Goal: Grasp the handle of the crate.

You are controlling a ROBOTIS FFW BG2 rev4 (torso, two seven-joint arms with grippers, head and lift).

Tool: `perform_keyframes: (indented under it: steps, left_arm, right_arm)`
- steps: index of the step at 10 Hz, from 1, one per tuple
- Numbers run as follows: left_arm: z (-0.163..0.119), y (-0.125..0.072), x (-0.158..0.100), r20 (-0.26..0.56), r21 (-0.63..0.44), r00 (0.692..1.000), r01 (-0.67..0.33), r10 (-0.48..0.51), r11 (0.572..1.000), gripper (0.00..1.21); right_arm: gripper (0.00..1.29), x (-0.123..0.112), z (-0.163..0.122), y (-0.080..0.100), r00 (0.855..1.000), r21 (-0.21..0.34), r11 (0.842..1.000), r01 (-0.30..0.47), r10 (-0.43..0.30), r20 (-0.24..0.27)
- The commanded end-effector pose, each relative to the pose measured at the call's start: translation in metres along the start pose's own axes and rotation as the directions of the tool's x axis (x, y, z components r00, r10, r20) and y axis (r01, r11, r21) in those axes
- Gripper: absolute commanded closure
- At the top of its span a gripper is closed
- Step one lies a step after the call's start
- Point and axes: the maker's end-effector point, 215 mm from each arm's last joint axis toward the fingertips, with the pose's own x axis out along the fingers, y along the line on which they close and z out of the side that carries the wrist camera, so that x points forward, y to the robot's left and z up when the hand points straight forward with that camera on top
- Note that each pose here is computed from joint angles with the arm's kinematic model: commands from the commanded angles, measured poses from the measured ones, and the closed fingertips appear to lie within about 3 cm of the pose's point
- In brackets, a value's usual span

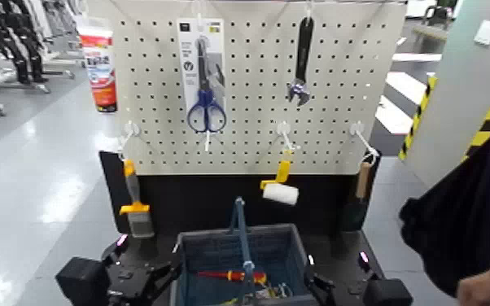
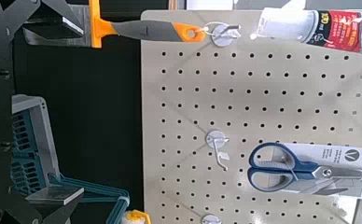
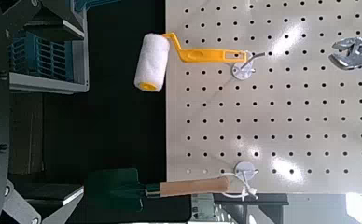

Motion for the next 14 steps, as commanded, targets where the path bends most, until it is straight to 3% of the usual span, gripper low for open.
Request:
perform_keyframes:
  steps: [1,4,6,8,10,12,14]
  left_arm:
    - [-0.003,0.005,-0.004,-0.006,-0.002,1.000,-0.013,0.013,1.000,0.12]
    - [-0.007,0.003,0.001,-0.030,-0.038,0.999,0.013,-0.014,0.999,0.12]
    - [-0.006,-0.009,0.015,-0.076,-0.126,0.992,0.096,-0.106,0.987,0.11]
    - [-0.002,-0.026,0.030,-0.133,-0.250,0.963,0.197,-0.235,0.948,0.11]
    - [0.003,-0.039,0.036,-0.142,-0.440,0.936,0.232,-0.322,0.867,0.11]
    - [0.002,-0.064,0.039,-0.123,-0.609,0.897,0.270,-0.425,0.746,0.11]
    - [0.001,-0.088,0.041,-0.107,-0.711,0.850,0.298,-0.517,0.637,0.11]
  right_arm:
    - [0.15,-0.001,0.001,0.000,1.000,-0.016,1.000,0.002,-0.002,0.002]
    - [0.14,0.000,-0.003,0.001,1.000,-0.018,1.000,0.002,-0.003,-0.013]
    - [0.14,0.001,-0.003,0.002,1.000,-0.018,1.000,0.001,-0.001,-0.016]
    - [0.14,0.000,-0.004,0.003,1.000,-0.016,1.000,-0.002,0.002,-0.020]
    - [0.14,0.000,-0.004,0.003,1.000,-0.013,1.000,-0.001,0.001,-0.020]
    - [0.14,0.000,-0.005,0.003,1.000,-0.010,1.000,0.001,-0.001,-0.020]
    - [0.14,0.000,-0.004,0.003,1.000,-0.007,1.000,0.002,-0.002,-0.019]
